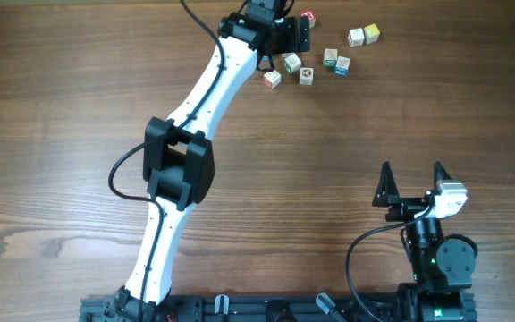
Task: Form a circle
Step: 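Reach the left gripper forward over the block cluster, then lower the left gripper and grasp the red-lettered U block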
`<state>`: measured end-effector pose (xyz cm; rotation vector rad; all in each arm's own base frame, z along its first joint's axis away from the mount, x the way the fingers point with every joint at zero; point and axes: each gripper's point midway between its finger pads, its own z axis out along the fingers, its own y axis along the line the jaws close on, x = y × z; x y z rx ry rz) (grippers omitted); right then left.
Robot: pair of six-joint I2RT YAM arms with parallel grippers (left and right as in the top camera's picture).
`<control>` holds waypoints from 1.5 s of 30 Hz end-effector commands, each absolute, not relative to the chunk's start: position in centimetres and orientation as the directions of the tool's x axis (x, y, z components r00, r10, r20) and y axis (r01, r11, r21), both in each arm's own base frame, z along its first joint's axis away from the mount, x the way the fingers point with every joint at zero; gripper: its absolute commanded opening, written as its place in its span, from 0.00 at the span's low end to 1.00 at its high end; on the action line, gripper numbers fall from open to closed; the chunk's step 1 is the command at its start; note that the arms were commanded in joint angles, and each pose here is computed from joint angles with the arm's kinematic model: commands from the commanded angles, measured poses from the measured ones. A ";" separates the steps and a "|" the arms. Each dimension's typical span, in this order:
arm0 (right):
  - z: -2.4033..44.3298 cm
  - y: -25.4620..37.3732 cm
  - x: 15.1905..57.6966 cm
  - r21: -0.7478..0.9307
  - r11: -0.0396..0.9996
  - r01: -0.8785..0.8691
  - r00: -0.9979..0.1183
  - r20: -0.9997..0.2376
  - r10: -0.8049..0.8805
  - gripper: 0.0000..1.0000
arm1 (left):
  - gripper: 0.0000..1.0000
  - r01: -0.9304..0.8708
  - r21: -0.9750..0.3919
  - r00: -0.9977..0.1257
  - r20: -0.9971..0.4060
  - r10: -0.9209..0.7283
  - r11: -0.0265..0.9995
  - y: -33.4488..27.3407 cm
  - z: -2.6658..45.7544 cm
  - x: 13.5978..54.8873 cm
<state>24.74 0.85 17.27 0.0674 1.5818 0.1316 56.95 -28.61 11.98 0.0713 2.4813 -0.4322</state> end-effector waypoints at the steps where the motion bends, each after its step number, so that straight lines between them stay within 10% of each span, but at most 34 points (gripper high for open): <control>1: 17.3 1.2 24.7 0.131 0.990 -0.057 -0.014 -0.991 0.130 1.00 | 1.00 0.157 -0.214 -0.809 -0.587 0.002 0.964 -27.6 9.6 57.7; 45: 17.3 1.2 24.7 0.131 0.990 -0.057 -0.014 -0.991 0.131 1.00 | 1.00 -0.106 -0.226 -0.769 -0.599 -0.224 0.968 -21.2 2.7 62.7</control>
